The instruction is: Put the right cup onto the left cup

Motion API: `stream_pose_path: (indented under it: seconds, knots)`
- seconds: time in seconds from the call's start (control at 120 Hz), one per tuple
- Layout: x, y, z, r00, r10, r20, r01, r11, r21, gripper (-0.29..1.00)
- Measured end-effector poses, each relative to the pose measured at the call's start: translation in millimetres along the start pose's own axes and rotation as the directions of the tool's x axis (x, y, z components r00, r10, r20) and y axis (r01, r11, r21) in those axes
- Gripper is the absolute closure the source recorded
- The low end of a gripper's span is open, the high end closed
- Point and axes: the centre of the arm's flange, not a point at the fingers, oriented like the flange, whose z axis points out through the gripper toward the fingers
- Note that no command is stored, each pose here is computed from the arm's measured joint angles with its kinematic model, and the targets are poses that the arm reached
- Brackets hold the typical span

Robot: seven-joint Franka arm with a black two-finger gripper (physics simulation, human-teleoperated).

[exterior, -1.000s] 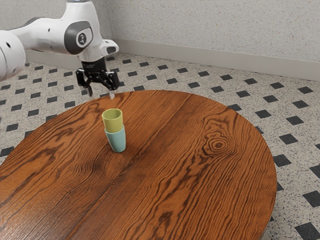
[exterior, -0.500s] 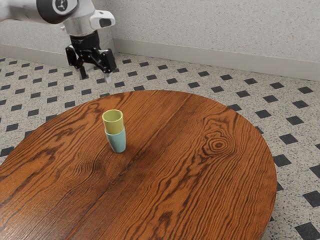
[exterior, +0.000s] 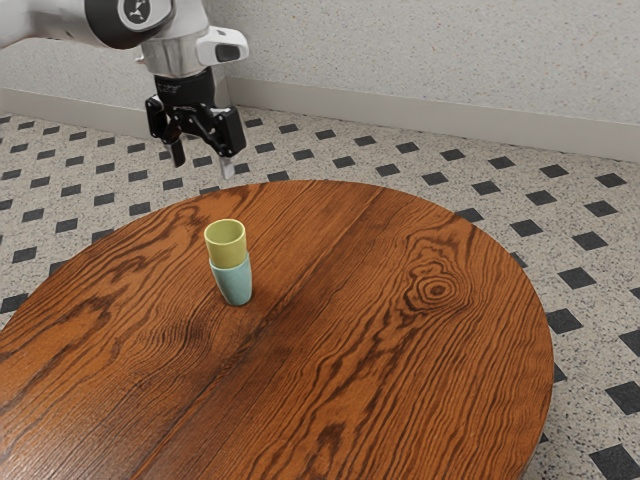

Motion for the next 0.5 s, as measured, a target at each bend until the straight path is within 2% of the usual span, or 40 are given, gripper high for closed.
stream_pose_path:
  seconds: [0.5]
  knots:
    - [1,-53,2,0.996,-0.09,0.007,0.09,0.996,-0.001,0.0]
